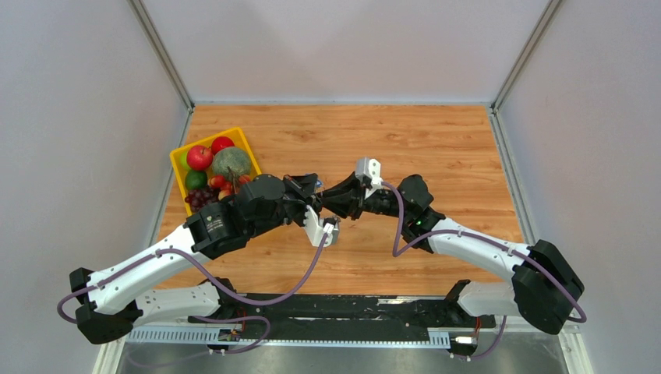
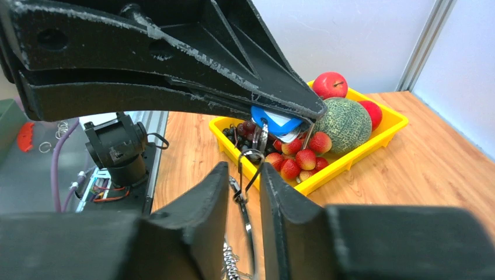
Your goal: Remove the keys from the keyring
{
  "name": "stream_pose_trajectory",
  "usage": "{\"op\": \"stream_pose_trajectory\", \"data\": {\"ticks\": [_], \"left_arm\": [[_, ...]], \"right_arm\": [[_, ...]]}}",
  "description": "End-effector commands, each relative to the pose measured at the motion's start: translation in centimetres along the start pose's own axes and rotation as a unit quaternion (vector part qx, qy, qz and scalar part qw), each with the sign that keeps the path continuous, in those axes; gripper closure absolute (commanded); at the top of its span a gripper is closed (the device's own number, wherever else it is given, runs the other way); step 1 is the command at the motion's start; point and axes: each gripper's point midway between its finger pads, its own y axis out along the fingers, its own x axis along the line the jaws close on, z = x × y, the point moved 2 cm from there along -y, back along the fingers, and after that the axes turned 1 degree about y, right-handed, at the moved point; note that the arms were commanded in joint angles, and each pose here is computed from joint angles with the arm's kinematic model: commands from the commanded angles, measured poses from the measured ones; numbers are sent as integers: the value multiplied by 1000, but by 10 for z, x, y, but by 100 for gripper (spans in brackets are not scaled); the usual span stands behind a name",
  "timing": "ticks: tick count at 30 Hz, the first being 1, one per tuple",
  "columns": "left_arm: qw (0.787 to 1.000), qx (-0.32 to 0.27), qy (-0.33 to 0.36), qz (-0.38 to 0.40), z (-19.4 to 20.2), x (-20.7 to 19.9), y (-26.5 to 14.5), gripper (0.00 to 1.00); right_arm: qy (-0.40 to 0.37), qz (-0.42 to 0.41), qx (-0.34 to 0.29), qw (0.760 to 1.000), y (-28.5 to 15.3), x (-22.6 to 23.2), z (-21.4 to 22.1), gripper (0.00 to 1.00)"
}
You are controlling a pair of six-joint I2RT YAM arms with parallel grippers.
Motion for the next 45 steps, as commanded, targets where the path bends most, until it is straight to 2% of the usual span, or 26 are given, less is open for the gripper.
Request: {"op": "stream_pose_trajectory", "data": {"ticks": [1, 7, 22, 29, 35, 36, 40, 45], "left_arm": [[999, -17, -12, -29, -5, 13, -5, 100], [999, -28, -15, -32, -8, 16, -6, 100], [998, -42, -18, -37, -11, 19, -8, 100], [998, -46, -18, -35, -12, 18, -8, 100], [998, -54, -17, -34, -14, 17, -8, 100], [998, -55, -17, -34, -14, 17, -8, 100], [998, -58, -16, -33, -15, 17, -8, 100], [997, -63, -17, -34, -16, 17, -9, 100]], "right_arm": [[-19, -10, -27, 999, -3, 6, -17, 66], [-23, -19, -25, 999, -5, 10, -17, 75], [-16, -36, -10, 999, -9, 17, -8, 72], [-25, -58, 11, 998, -15, 26, -4, 51], [-37, -76, 36, 996, -17, 29, 1, 45], [-39, -77, 39, 996, -17, 28, 1, 45], [-39, -72, 42, 996, -16, 26, 2, 56], [-36, -64, 28, 997, -13, 24, -4, 59]]}}
